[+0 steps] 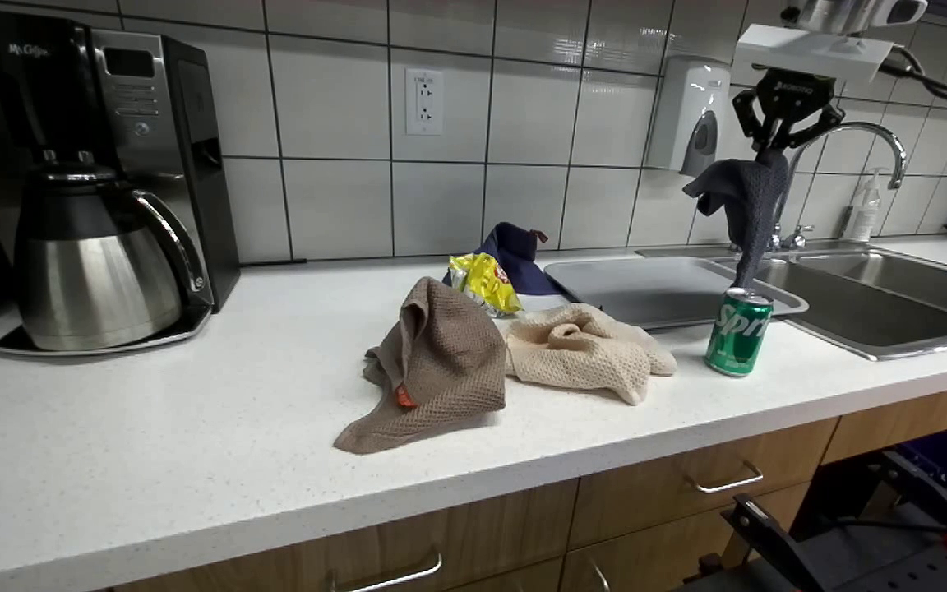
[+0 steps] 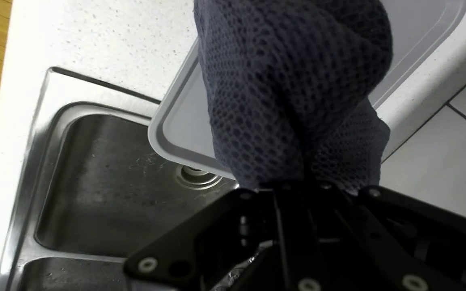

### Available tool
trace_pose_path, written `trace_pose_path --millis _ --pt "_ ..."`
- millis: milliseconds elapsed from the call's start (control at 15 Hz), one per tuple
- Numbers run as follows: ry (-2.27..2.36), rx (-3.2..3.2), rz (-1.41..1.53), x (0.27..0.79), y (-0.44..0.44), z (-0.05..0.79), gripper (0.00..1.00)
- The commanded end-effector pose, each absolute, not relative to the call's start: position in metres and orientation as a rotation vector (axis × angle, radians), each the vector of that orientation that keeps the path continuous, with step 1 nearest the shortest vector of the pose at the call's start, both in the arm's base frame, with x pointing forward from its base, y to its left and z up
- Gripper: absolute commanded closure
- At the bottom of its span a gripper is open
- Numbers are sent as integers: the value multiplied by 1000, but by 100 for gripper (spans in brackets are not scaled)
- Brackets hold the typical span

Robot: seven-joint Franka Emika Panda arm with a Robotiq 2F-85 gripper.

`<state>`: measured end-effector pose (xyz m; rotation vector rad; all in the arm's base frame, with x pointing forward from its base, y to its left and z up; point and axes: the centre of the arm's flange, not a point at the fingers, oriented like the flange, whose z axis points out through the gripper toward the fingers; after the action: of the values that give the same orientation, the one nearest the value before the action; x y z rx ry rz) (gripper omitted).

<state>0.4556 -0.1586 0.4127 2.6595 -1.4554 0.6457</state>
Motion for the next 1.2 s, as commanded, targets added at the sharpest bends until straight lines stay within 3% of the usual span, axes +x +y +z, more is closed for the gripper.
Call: trace_pose_path --millis 0,1133 --pt "-1503 2628 692 436 -155 424 99" --pt "-1630 2527 691 395 -177 427 99"
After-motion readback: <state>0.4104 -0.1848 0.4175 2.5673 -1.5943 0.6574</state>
